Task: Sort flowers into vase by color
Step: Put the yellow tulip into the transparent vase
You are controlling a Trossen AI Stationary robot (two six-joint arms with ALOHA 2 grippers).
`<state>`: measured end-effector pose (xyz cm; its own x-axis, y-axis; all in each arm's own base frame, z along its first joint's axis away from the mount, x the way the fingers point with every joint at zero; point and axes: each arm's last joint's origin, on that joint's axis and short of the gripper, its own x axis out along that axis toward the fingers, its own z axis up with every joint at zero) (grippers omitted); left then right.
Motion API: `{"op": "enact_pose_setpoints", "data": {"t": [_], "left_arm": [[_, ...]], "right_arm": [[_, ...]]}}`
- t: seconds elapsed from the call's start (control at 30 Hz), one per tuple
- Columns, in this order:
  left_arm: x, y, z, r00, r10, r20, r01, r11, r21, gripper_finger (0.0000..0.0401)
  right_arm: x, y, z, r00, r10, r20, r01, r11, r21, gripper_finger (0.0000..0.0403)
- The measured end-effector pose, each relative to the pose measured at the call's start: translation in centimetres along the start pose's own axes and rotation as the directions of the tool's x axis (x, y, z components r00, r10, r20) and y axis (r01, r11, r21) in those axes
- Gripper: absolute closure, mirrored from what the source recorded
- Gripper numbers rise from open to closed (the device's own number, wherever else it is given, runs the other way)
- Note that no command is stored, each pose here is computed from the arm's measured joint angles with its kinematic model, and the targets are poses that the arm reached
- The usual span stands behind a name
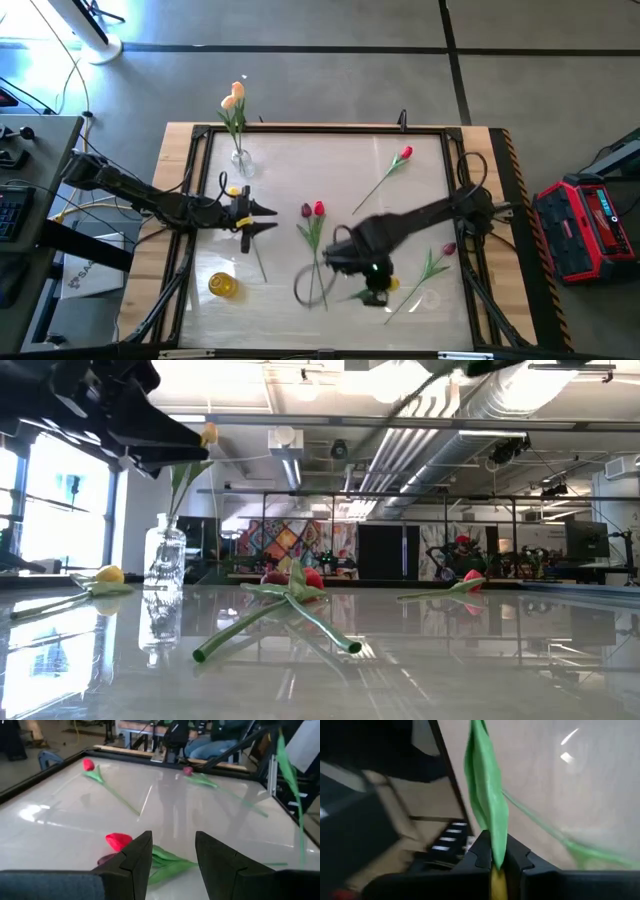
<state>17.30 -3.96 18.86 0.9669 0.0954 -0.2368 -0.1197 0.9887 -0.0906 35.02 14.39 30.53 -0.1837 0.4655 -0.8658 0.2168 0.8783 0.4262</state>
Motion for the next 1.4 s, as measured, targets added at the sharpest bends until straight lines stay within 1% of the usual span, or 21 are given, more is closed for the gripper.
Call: {"op": "enact_pose_setpoints", "data": {"t": [0.1, 0.17, 0.23, 0.3, 0.37, 0.47, 0.57, 0.67, 0.77, 0.87, 1.03, 1.13, 1.23, 1.3, 1.4], "left_arm": [[0.3, -0.1, 0.0, 1.000, -0.003, 0.015, 0.002, 0.999, 0.043, 0.0261], [0.4, -0.2, 0.1, 1.000, -0.004, 0.022, 0.002, 0.997, 0.077, 0.0261], [0.5, -0.2, 0.1, 1.000, -0.004, 0.026, 0.001, 0.994, 0.106, 0.0261], [0.5, -0.2, 0.1, 0.999, -0.004, 0.032, 0.000, 0.992, 0.129, 0.0261], [0.5, -0.2, 0.1, 1.000, -0.004, 0.031, -0.001, 0.990, 0.143, 0.0261], [0.5, -0.2, 0.1, 1.000, -0.005, 0.031, 0.000, 0.987, 0.163, 0.0261], [0.5, -0.3, 0.2, 0.999, -0.029, 0.036, 0.022, 0.983, 0.181, 0.0261], [0.4, -0.4, 0.8, 0.995, -0.043, 0.093, 0.026, 0.983, 0.183, 0.0261], [0.3, -0.5, 1.5, 0.984, -0.058, 0.166, 0.023, 0.978, 0.208, 0.0261], [0.2, -0.6, 2.1, 0.974, -0.075, 0.214, 0.026, 0.974, 0.224, 0.0261], [0.3, -0.7, 2.7, 0.969, -0.078, 0.233, 0.018, 0.969, 0.246, 0.0261], [0.3, -0.7, 3.0, 0.968, -0.075, 0.239, 0.006, 0.961, 0.277, 0.0261], [0.4, -0.5, 3.8, 0.962, -0.056, 0.269, -0.023, 0.959, 0.282, 0.0261], [0.6, -0.3, 4.5, 0.957, -0.036, 0.289, -0.045, 0.962, 0.269, 0.0261], [1.4, 0.0, 5.1, 0.959, -0.010, 0.283, -0.067, 0.963, 0.261, 0.0261]], "right_arm": [[-1.2, -1.6, 0.9, 0.997, 0.071, -0.002, -0.070, 0.987, 0.142, 0.0401], [-2.0, -2.8, 1.6, 0.995, 0.095, 0.013, -0.095, 0.957, 0.274, 0.0401], [-2.9, -4.2, 2.2, 0.991, 0.132, 0.026, -0.131, 0.896, 0.423, 0.0401], [-3.8, -5.5, 2.7, 0.982, 0.186, 0.036, -0.176, 0.830, 0.528, 0.0401], [-4.6, -6.5, 3.0, 0.958, 0.284, 0.029, -0.245, 0.766, 0.594, 0.0401], [-6.0, -7.1, 3.2, 0.891, 0.454, 0.012, -0.345, 0.660, 0.667, 0.0401], [-7.4, -7.2, 3.1, 0.826, 0.564, 0.009, -0.406, 0.583, 0.704, 0.0401], [-9.0, -7.5, 3.0, 0.776, 0.630, 0.027, -0.438, 0.508, 0.741, 0.0401], [-10.8, -8.3, 2.9, 0.762, 0.643, 0.081, -0.462, 0.450, 0.764, 0.0401], [-12.8, -9.4, 2.7, 0.756, 0.636, 0.156, -0.477, 0.372, 0.796, 0.0401], [-16.0, -11.1, 2.0, 0.734, 0.622, 0.273, -0.519, 0.254, 0.816, 0.0401], [-17.2, -11.8, 1.6, 0.723, 0.611, 0.321, -0.515, 0.169, 0.840, 0.0401], [-17.8, -12.2, 1.4, 0.720, 0.601, 0.347, -0.509, 0.117, 0.853, 0.0401], [-17.8, -12.3, 1.5, 0.724, 0.593, 0.354, -0.506, 0.107, 0.856, 0.0401], [-17.7, -12.1, 1.6, 0.720, 0.600, 0.349, -0.497, 0.093, 0.863, 0.0400]]}}
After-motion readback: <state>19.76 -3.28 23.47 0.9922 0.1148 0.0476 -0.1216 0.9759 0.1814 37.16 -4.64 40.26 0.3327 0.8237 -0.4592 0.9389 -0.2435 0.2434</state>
